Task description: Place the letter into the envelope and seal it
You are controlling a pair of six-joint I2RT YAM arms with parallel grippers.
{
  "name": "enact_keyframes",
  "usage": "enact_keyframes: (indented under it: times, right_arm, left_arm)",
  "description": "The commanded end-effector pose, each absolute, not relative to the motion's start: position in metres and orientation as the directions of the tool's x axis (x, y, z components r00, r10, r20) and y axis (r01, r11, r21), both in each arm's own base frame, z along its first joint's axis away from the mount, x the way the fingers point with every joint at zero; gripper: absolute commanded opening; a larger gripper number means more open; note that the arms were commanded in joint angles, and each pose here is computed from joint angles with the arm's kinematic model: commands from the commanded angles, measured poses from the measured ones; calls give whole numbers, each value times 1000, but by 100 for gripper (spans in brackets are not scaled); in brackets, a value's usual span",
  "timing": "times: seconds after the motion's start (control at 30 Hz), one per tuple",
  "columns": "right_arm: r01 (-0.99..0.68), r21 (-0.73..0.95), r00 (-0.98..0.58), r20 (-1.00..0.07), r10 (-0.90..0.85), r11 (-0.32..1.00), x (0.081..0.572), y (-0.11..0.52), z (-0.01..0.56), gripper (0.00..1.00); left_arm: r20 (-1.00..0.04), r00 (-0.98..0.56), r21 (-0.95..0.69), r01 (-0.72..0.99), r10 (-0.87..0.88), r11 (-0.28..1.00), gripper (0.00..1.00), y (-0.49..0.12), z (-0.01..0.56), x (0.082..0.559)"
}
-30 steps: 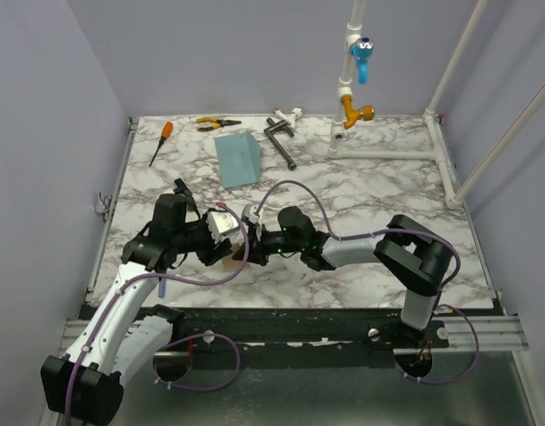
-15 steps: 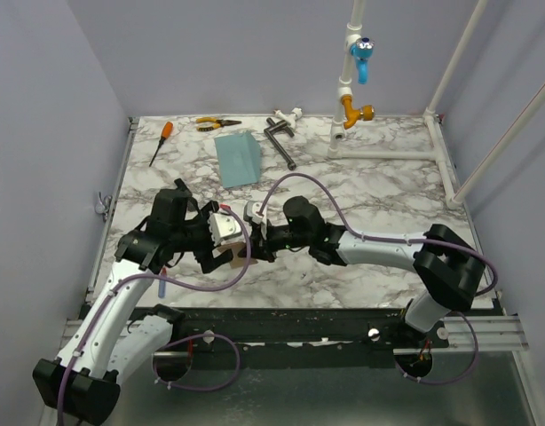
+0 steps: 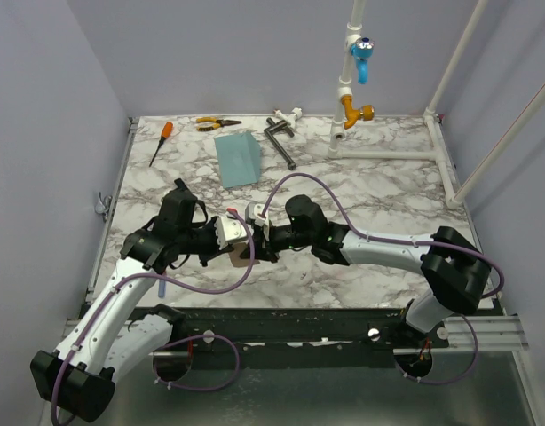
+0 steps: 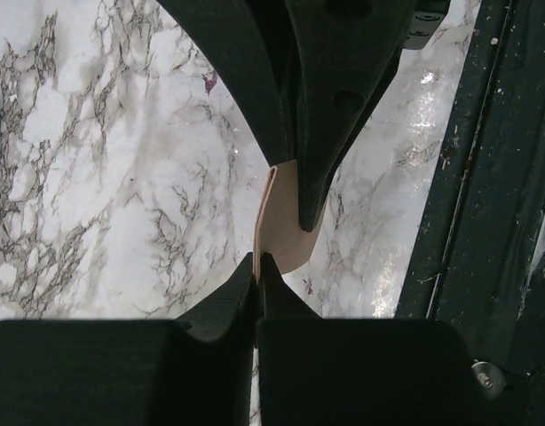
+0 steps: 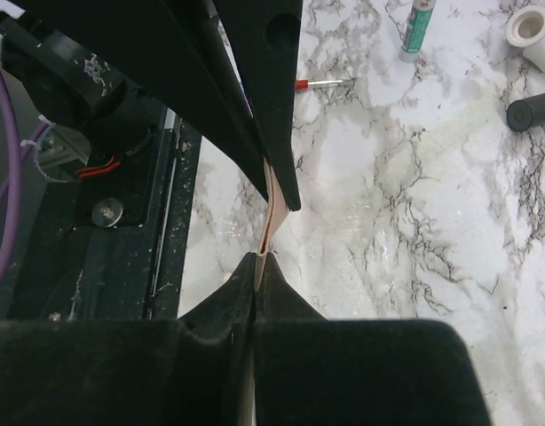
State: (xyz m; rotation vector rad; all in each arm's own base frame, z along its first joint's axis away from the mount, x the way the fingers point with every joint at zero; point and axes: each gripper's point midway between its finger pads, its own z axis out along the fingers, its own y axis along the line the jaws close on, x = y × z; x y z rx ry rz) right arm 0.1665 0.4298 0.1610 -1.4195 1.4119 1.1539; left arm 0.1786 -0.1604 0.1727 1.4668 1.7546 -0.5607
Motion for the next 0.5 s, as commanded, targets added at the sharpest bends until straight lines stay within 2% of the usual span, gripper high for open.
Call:
enact_keyframes:
  times: [0.0,0.2,0.3,0.37,0.4,0.43,0.47]
  right_arm:
    - [-994,26,-3,-976,-216,-107,156,432,184,1]
    - [-998,27,-15,-974,-226,-49,165,431,176,2]
    - [-999,42,-36,-972,-233,-19,169,430,165,33]
    - [-998,60,-53,-973,-227,-22,168,432,163,43]
    - [-997,71,-64,-973,-223,-22,167,433,162,43]
    - [-997,76,-68,-973,-219,-27,166,434,162,39]
    - [-996,82,-74,-973,-217,-30,166,434,162,30]
  left_arm:
    - [-805,-31,124,968,593,219,0,-167,175,173]
    - [-822,-53,93,970,567,225,0,-170,177,168]
    - [-825,-56,90,969,563,228,0,-170,177,167]
    - [-828,-55,87,971,558,225,0,-171,176,166]
    - [-831,-54,85,971,554,222,0,-172,176,166]
    - [-833,-53,84,972,550,221,0,-172,177,166]
    - [-836,-55,81,972,547,221,0,-173,178,166]
